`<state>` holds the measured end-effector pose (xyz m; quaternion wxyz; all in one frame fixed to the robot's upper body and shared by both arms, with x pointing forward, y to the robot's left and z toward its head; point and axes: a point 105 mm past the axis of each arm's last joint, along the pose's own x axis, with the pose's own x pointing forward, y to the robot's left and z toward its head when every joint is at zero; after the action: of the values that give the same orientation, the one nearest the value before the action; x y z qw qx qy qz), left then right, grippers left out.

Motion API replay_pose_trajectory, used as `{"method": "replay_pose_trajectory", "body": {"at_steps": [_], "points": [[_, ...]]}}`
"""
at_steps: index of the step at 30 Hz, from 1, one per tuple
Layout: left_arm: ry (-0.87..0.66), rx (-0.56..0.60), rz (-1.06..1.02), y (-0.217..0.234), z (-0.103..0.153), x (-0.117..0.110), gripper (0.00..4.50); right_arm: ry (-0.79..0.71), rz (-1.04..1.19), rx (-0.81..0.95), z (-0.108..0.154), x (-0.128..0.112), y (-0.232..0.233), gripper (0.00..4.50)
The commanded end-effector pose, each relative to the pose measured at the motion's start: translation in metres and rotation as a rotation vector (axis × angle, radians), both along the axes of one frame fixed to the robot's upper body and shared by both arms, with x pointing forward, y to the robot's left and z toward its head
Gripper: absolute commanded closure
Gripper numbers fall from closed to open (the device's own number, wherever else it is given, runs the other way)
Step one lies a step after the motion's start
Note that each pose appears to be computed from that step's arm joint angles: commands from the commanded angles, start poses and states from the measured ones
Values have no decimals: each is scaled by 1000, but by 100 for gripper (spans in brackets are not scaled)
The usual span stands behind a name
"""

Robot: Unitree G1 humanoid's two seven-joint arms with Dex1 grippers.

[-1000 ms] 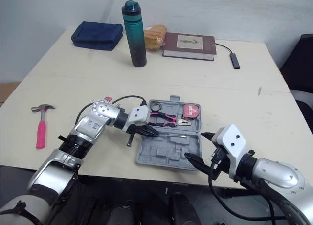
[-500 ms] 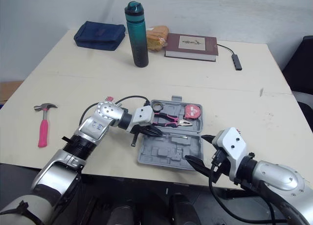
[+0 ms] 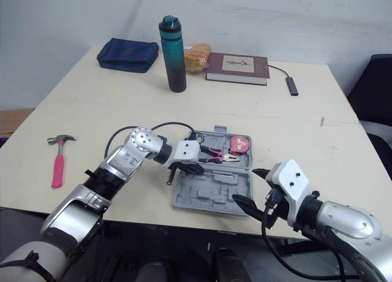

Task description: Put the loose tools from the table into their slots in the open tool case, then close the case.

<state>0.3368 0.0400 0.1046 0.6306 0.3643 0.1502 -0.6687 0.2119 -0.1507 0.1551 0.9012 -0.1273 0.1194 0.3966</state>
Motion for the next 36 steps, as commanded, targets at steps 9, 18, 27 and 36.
{"method": "replay_pose_trajectory", "body": {"at_steps": [9,18,27,36], "points": [[116,-169,36,2,8,-9,444,-92,-37,-23,14,2,-6,0],[133,-734,238,68,91,-38,233,-182,121,157,60,7,12,0],[-16,-838,886,175,82,-61,7,-175,366,203,90,27,39,0],[-161,-804,1340,245,52,-138,7,-155,504,190,88,46,53,0]]}}
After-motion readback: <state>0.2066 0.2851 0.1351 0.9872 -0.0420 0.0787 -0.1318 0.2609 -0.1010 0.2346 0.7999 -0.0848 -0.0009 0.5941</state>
